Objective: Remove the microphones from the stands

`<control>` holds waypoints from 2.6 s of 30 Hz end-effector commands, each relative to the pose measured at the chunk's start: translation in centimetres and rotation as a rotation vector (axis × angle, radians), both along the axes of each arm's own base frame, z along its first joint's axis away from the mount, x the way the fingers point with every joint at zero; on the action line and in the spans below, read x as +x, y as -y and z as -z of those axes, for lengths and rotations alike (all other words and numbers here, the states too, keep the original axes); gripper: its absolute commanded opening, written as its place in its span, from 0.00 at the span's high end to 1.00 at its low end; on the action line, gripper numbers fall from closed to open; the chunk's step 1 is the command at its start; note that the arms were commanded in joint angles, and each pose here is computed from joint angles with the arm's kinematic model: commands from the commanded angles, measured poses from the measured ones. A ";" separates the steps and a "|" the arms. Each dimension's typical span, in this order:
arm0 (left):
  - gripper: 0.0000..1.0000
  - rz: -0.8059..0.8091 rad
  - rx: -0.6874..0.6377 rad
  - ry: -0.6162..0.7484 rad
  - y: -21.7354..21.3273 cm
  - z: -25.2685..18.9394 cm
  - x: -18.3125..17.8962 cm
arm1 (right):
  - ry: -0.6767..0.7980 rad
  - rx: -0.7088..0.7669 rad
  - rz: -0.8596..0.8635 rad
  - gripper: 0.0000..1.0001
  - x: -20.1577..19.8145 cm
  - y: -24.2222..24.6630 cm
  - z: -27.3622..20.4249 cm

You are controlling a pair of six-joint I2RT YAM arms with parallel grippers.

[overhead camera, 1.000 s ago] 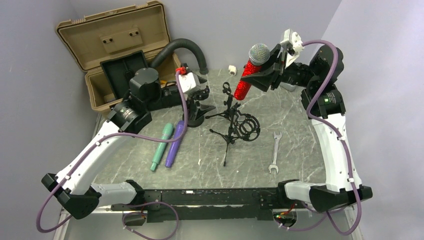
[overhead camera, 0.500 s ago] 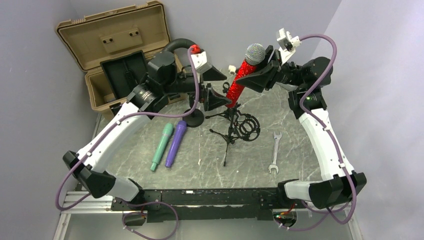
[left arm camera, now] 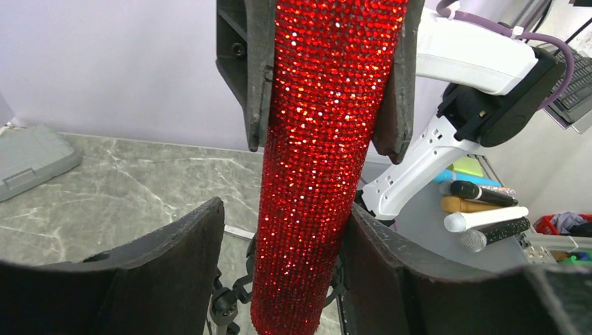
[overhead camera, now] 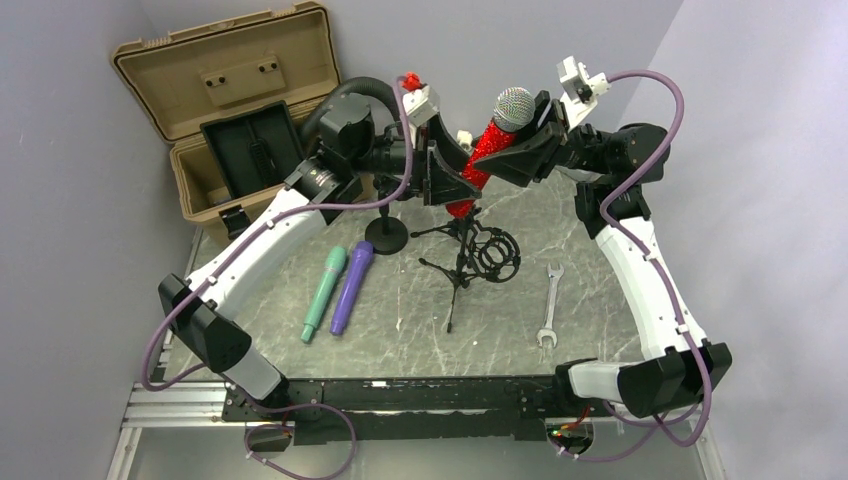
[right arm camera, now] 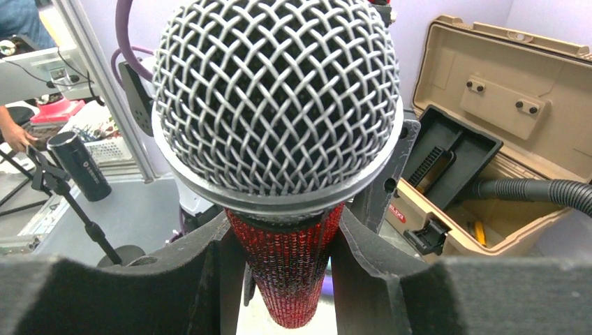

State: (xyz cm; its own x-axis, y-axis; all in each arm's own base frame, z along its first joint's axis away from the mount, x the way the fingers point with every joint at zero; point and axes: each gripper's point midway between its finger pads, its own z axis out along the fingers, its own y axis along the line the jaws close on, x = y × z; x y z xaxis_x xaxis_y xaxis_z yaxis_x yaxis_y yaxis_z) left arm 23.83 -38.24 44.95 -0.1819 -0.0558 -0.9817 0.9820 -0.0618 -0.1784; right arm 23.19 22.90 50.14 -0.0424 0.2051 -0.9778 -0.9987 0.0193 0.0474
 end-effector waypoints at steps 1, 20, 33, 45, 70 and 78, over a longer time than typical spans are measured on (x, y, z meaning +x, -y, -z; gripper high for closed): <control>0.38 0.056 -0.048 0.036 0.5 -2.2 -1.1 | 0.040 0.015 -0.011 1.00 -0.6 -0.1 -0.7; 1.00 -0.055 -0.027 0.001 -1.5 0.3 -0.2 | -0.040 -0.040 0.127 0.25 1.6 0.1 2.5; 1.00 -0.501 0.116 -0.140 -14.5 7.2 3.9 | 0.000 -0.087 0.206 0.00 1.4 0.9 3.7; 1.00 -0.774 0.390 -0.413 -22.7 23.0 1.0 | 0.012 -0.093 0.251 0.00 1.5 1.7 4.1; 1.00 -0.603 0.484 -0.918 -17.3 35.5 -3.1 | -0.013 -0.105 0.366 0.00 4.5 4.4 5.5; 1.00 -0.602 0.587 -1.025 -16.1 37.9 -3.5 | 0.023 -0.115 0.421 0.00 4.4 5.6 5.4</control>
State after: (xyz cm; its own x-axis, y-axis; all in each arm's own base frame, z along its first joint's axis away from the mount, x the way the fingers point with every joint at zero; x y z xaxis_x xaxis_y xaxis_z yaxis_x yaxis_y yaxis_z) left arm 18.54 -21.19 6.01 -0.9545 0.0249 -0.2973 0.2348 0.6774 -0.6971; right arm 28.13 17.92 43.60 -0.0343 0.1026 -0.9941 -0.9140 0.3992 0.0727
